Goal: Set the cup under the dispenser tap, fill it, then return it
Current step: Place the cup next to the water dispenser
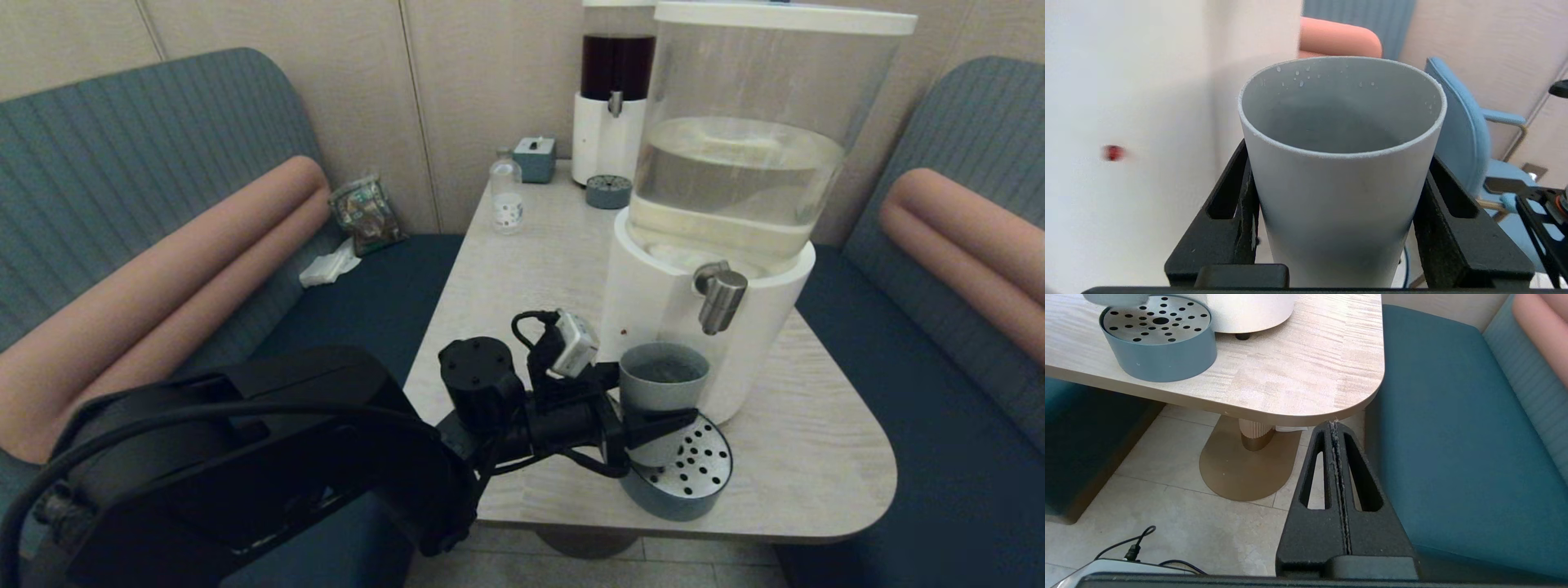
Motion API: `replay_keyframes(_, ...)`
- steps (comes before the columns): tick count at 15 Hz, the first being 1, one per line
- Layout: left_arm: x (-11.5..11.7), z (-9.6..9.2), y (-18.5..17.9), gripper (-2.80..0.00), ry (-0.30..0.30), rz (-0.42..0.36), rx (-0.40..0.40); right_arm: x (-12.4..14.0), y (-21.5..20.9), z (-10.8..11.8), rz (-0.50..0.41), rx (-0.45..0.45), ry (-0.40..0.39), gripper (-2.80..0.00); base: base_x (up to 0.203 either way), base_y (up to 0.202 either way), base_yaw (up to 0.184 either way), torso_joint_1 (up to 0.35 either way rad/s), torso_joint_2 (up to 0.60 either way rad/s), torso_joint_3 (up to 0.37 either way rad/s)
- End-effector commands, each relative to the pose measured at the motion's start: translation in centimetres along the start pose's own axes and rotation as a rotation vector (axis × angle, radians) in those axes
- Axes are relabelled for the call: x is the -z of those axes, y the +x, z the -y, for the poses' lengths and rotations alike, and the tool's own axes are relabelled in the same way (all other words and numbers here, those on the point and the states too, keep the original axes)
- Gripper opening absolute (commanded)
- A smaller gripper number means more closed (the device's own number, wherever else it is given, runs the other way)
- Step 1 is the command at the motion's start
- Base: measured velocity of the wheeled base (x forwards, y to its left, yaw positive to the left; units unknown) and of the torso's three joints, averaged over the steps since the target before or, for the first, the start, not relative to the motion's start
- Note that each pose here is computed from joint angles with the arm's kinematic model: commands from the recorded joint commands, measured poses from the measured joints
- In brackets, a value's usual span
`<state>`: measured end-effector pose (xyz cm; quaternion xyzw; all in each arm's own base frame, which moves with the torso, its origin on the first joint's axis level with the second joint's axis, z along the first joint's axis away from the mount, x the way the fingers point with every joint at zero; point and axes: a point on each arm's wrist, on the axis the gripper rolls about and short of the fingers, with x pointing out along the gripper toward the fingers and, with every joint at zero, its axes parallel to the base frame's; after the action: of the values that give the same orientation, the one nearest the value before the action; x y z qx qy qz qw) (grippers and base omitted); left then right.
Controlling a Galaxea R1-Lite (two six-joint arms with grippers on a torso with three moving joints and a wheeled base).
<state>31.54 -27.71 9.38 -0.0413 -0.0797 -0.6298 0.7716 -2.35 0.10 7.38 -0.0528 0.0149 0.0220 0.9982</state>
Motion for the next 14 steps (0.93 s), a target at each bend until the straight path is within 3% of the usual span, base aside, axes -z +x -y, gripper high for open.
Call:
replay_keyframes(1, -0.8, -0.3, -0.4, -2.80, 0.013, 0.017, -0.007, 0.0, 0.0, 0.0, 0.000, -0.001, -0.001, -2.80, 0.000, 0.000, 0.000, 0.000, 0.00, 0.000)
replay_keyframes(10, -2.2, -2.0, -3.8, -2.80, 0.018, -0.001, -0.096, 0.0, 0.0, 0.0, 0.000, -0.001, -0.001, -2.80, 0.000, 0.000, 0.000, 0.000, 0.00, 0.000)
replay_keyframes(14, -3.1, -4.2, -6.5, -2.80, 0.038, -0.002, -0.182, 0.0, 0.0, 0.0, 0.000, -0.001, -0.001, -2.80, 0.000, 0.000, 0.000, 0.000, 0.00, 0.000)
